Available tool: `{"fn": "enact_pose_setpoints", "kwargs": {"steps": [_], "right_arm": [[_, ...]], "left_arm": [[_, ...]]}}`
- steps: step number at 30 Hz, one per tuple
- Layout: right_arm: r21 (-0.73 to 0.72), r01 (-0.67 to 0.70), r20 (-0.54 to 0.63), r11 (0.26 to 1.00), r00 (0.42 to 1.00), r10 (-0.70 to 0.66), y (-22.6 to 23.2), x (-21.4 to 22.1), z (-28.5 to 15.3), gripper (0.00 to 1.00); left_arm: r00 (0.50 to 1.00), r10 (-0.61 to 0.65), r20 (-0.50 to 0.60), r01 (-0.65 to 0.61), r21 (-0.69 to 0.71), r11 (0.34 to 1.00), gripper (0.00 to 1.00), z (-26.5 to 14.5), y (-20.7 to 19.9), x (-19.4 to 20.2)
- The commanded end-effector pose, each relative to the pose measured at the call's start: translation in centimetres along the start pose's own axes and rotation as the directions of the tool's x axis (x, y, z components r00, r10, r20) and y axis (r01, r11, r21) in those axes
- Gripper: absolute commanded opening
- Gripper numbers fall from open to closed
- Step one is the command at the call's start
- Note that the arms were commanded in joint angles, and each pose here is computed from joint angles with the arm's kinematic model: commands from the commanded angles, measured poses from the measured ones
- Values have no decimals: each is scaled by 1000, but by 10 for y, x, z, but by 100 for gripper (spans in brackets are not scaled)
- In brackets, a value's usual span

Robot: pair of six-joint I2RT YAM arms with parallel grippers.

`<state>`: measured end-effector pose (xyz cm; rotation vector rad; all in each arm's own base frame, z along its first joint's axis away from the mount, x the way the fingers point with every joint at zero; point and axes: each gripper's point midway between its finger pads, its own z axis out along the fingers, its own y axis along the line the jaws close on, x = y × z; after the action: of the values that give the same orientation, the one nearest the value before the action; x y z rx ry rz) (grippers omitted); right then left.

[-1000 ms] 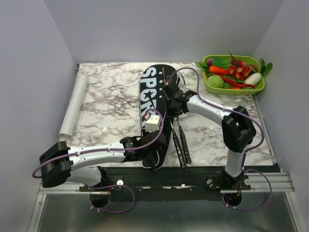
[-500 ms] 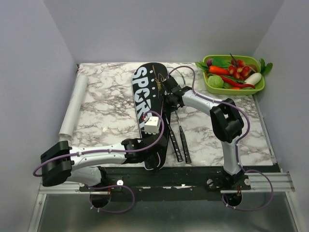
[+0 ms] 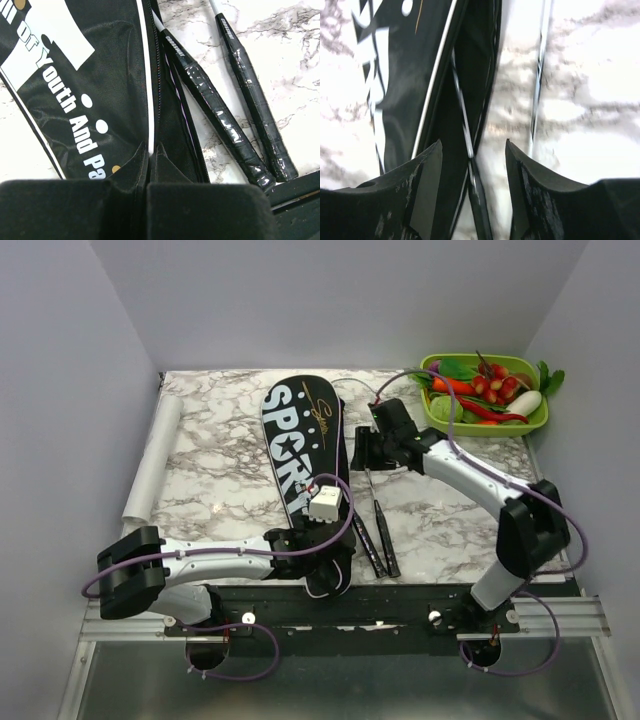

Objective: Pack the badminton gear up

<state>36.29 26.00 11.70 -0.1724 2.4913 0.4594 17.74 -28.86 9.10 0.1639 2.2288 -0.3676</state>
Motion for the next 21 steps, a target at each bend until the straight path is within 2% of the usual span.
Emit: {"fn": "enact_pose_setpoints", "kwargs": {"steps": [1, 3, 8, 11, 21], "right_arm": [[-34, 60, -108, 998, 992, -63, -17, 60, -38, 61], [-143, 69, -119, 987, 989, -86, -3, 76, -59, 61], [-198, 94, -217, 976, 967, -137, 0, 129, -77, 61], [-291, 64, -241, 955, 961, -138, 13, 151, -87, 61], [-300, 8, -322, 954, 941, -109, 10, 198, -76, 60]], "left_arm": [[999, -21, 34, 21, 16, 1000, 0, 0, -7, -9], [999, -17, 35, 16, 7, 1000, 0, 0, -5, -9], [999, 3, 41, -1, -40, 999, 0, 2, 5, -7], [999, 16, 34, -14, -62, 998, 0, 6, 8, -4], [999, 27, 20, -25, -75, 997, 0, 15, 6, 2]]}}
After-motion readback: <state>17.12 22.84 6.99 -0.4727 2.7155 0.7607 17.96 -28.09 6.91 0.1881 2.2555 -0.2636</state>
